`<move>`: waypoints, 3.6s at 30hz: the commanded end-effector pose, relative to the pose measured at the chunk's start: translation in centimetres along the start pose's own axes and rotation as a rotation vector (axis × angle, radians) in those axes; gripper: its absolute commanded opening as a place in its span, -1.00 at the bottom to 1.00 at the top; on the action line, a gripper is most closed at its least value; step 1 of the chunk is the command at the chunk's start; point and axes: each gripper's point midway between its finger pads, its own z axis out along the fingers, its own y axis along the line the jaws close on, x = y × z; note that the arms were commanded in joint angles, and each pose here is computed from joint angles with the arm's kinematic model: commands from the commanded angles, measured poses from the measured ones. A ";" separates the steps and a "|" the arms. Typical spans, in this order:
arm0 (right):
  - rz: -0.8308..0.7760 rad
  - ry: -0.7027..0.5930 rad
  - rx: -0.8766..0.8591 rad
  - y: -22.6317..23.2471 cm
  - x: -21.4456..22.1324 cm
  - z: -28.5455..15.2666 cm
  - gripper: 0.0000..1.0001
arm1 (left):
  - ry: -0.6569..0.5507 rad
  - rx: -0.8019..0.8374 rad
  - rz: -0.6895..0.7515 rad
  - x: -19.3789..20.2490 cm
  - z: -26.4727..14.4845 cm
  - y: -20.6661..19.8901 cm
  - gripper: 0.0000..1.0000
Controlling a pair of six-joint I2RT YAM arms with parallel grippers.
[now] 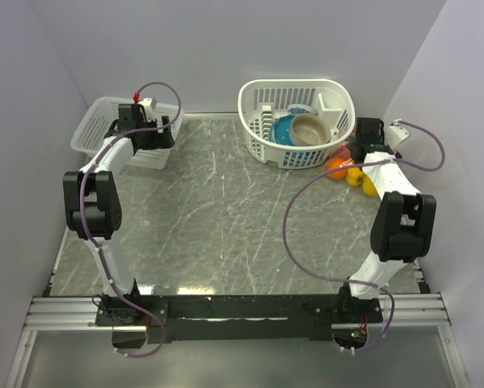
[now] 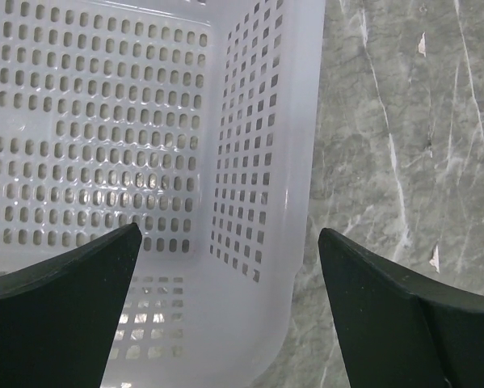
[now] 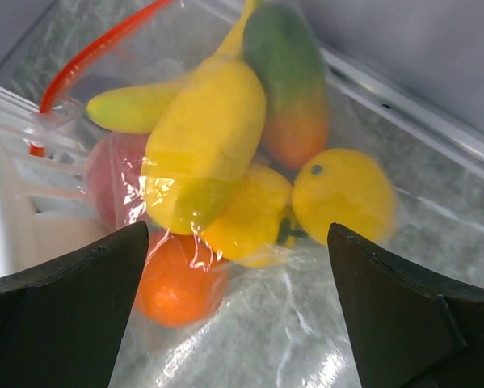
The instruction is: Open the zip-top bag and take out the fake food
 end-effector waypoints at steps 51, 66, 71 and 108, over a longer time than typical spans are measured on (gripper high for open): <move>0.046 0.048 -0.321 -3.5 5.2 -14.4 -0.81 | 0.512 0.682 0.495 19.5 -18.2 -18.8 0.08; 0.082 0.019 -0.334 -4.8 4.0 -16.0 -0.39 | 0.519 1.012 0.662 18.0 -26.3 -25.3 0.99; 0.076 0.021 -0.177 -6.5 5.1 -13.7 1.00 | -0.044 0.545 0.576 0.5 -23.2 -17.9 0.99; 0.428 0.281 -0.284 -8.1 7.6 -1.7 0.82 | 0.338 0.262 0.333 14.4 -5.4 -1.3 0.94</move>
